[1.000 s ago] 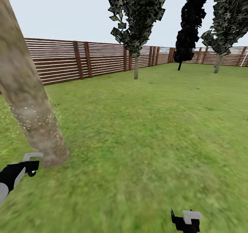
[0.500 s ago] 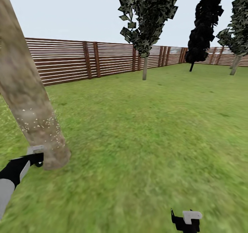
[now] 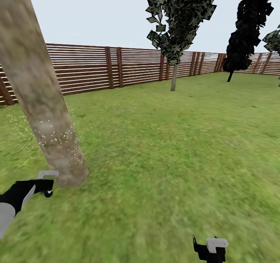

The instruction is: In the garden, pick up the pesticide atomizer on the floor and spray pesticide onto both trees until each tree trunk is fully covered.

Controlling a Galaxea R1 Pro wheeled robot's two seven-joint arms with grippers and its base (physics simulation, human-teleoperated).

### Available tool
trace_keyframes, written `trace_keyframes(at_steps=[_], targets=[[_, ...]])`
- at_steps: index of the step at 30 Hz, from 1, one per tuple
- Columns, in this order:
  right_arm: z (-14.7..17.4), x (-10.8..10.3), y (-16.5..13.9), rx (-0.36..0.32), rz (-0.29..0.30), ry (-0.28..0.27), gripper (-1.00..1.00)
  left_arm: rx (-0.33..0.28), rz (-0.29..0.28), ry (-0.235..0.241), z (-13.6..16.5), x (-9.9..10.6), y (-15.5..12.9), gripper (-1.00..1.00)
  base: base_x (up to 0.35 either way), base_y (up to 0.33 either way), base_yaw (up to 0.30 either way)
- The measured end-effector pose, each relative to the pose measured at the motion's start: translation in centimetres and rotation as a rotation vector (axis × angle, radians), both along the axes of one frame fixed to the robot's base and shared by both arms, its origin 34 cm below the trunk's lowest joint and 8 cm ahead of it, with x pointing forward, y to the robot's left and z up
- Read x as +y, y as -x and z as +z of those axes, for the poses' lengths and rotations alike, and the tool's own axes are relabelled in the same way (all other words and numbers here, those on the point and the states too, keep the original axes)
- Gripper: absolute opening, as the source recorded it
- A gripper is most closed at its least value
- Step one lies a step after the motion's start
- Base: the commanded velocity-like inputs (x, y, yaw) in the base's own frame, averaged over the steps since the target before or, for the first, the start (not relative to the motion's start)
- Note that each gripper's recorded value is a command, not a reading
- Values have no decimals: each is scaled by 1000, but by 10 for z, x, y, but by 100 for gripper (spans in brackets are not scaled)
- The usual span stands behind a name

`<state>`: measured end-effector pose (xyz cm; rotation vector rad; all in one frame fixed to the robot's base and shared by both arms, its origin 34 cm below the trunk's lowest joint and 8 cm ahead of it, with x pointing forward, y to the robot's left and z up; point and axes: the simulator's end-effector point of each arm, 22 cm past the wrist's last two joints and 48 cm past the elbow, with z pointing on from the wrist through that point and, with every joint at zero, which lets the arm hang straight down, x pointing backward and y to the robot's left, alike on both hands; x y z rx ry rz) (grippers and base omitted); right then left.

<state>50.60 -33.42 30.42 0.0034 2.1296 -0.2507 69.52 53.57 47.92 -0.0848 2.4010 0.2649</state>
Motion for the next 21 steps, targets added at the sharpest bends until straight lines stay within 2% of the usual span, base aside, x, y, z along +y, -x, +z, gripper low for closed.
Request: trace_keyframes(at_steps=[1, 2, 5, 11, 12, 14, 16, 18, 20, 21], targets=[[0, 0, 0, 0, 0, 0, 100, 31, -22, 38, -3, -8, 3, -100, 0, 0, 0], [0, 0, 0, 0, 0, 0, 100, 45, -33, 51, -2, -10, 4, -100, 0, 0, 0], [0, -1, 0, 0, 0, 1, 100, 22, -51, 35, 10, -10, -3, -100, 121, 2, 0], [0, -1, 0, 0, 0, 1, 100, 33, -48, 33, 5, -10, 0, -100, 296, 158, 0], [0, -1, 0, 0, 0, 1, 100, 61, -38, 32, -9, -6, 13, -100, 99, 81, 0], [0, -1, 0, 0, 0, 1, 100, 108, 24, -39, -26, 29, 46, -100, 33, 27, 0], [0, -1, 0, 0, 0, 1, 100, 114, 48, -55, -28, 41, 53, -100, 8, 7, 0], [0, -1, 0, 0, 0, 1, 100, 107, 53, -44, -29, 36, 52, -100, 1, 1, 0], [0, -1, 0, 0, -1, 1, 100, 106, 34, -10, -36, 12, 45, -100, 0, 0, 41], [0, -1, 0, 0, -1, 1, 100, 101, 26, -8, -37, 5, 41, -100, 0, 0, 208]])
